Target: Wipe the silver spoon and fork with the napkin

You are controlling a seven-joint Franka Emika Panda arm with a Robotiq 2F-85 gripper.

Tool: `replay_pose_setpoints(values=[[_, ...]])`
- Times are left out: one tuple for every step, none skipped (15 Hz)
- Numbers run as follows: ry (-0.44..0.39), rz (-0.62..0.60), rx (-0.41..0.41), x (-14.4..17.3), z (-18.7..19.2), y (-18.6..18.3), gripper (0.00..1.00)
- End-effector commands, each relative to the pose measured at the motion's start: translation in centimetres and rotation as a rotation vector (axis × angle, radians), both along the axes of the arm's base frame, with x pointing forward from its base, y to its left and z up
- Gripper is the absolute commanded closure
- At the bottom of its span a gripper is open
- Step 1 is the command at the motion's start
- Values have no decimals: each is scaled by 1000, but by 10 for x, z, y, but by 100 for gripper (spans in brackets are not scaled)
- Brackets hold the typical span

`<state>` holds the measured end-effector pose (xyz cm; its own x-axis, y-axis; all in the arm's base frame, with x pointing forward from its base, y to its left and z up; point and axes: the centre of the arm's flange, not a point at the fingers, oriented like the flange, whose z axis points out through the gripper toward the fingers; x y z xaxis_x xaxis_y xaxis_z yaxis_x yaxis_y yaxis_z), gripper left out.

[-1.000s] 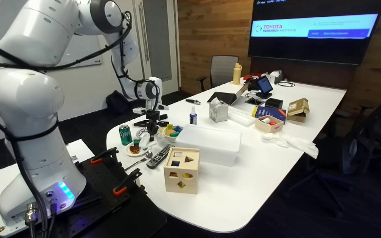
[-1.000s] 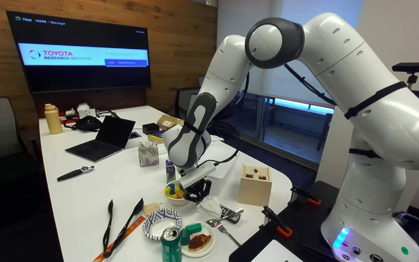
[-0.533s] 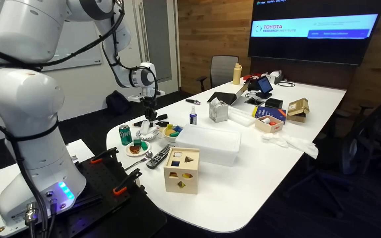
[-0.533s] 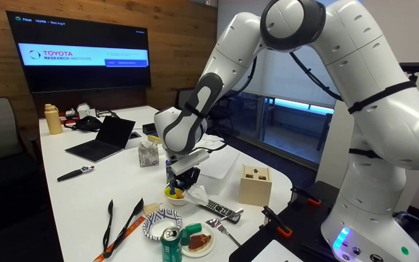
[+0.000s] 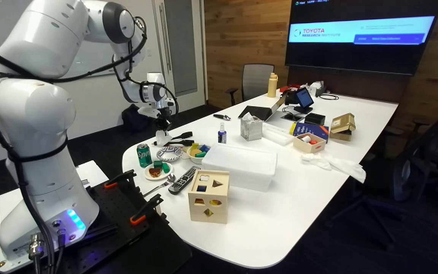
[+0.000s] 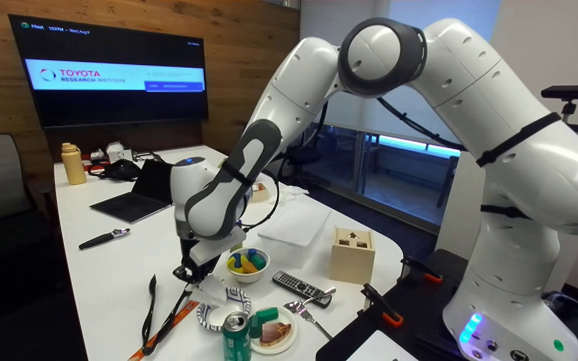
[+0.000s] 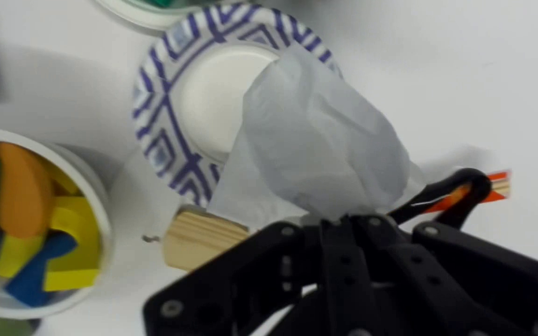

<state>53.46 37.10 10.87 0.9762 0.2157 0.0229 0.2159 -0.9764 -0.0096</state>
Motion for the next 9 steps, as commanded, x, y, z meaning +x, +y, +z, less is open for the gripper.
replay_pose_setpoints(values=[[-49, 93, 99, 14, -26, 53, 100], [-44, 103, 122, 10, -32, 61, 100], [-35, 105, 132, 6, -37, 67, 100], [-7, 87, 124, 3, -45, 67, 100], [18, 58, 114, -2, -50, 65, 100], [30, 32, 105, -4, -55, 61, 73], [35, 22, 105, -5, -58, 59, 72], [39, 21, 108, -3, -61, 57, 65], [35, 32, 120, 0, -63, 56, 59]])
